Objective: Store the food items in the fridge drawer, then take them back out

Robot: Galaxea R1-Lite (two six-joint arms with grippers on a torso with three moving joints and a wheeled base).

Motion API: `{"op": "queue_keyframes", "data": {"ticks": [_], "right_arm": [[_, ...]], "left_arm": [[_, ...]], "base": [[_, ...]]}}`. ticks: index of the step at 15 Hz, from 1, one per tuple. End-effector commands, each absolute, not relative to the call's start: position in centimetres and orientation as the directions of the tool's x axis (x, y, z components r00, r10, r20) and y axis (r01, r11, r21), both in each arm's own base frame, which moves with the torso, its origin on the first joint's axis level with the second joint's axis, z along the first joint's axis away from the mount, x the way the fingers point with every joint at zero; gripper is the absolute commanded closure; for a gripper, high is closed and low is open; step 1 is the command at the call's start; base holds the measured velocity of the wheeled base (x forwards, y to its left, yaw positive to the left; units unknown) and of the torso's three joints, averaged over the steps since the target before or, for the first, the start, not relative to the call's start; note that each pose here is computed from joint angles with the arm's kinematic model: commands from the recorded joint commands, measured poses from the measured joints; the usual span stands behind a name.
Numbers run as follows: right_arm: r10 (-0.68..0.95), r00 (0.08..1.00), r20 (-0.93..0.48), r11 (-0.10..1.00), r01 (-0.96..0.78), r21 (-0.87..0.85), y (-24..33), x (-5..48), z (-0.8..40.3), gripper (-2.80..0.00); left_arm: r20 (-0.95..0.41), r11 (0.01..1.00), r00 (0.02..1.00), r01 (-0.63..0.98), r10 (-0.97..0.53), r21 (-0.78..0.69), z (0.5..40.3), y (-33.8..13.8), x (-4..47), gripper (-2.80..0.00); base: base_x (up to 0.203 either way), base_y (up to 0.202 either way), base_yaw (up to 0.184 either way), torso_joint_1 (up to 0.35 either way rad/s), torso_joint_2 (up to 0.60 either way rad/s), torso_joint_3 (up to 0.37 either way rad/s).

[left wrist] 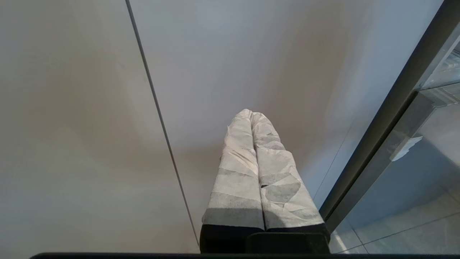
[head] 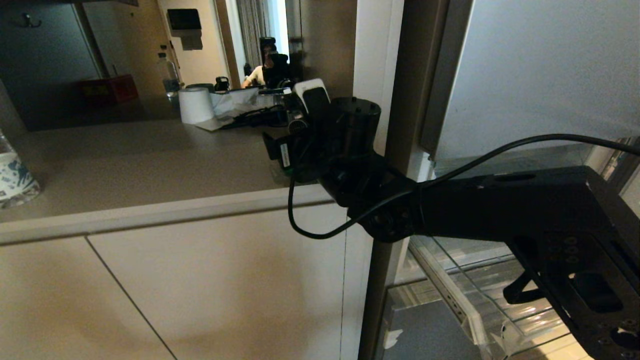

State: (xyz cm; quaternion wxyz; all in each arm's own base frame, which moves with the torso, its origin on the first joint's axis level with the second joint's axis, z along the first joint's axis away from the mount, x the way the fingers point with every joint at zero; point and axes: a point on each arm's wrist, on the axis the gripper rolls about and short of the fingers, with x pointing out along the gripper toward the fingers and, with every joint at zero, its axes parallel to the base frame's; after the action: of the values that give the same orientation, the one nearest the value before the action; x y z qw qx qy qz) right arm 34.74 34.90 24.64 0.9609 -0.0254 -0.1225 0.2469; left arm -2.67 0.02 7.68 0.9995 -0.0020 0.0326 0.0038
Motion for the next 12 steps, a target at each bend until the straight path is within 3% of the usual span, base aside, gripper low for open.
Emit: {"op": "queue_keyframes", "data": {"ticks": [1,5,6,12], "right_arm": [[0.493,0.833,0.253,0.869,-0.484,-0.099,35.0,33.2,26.3,-2.80],[0.524,0.818,0.238,0.851,-0.516,-0.098,35.3,29.6,27.1,-2.80],[0.534,0.813,0.234,0.845,-0.526,-0.099,35.1,28.6,27.4,0.00],[0.592,0.795,0.136,0.806,-0.578,-0.130,31.2,23.0,27.5,0.00]], "left_arm": [[-0.066,1.000,0.998,-0.008,0.008,-0.004,7.7,0.0,-2.7,0.00],[-0.066,1.000,0.998,-0.008,0.008,-0.004,7.7,0.0,-2.7,0.00],[-0.066,1.000,0.998,-0.008,0.008,-0.004,7.7,0.0,-2.7,0.00],[-0.066,1.000,0.998,-0.008,0.008,-0.004,7.7,0.0,-2.7,0.00]], "base": [[0.000,0.000,0.000,0.000,0.00,0.000],[0.000,0.000,0.000,0.000,0.00,0.000],[0.000,0.000,0.000,0.000,0.00,0.000],[0.000,0.000,0.000,0.000,0.00,0.000]]}}
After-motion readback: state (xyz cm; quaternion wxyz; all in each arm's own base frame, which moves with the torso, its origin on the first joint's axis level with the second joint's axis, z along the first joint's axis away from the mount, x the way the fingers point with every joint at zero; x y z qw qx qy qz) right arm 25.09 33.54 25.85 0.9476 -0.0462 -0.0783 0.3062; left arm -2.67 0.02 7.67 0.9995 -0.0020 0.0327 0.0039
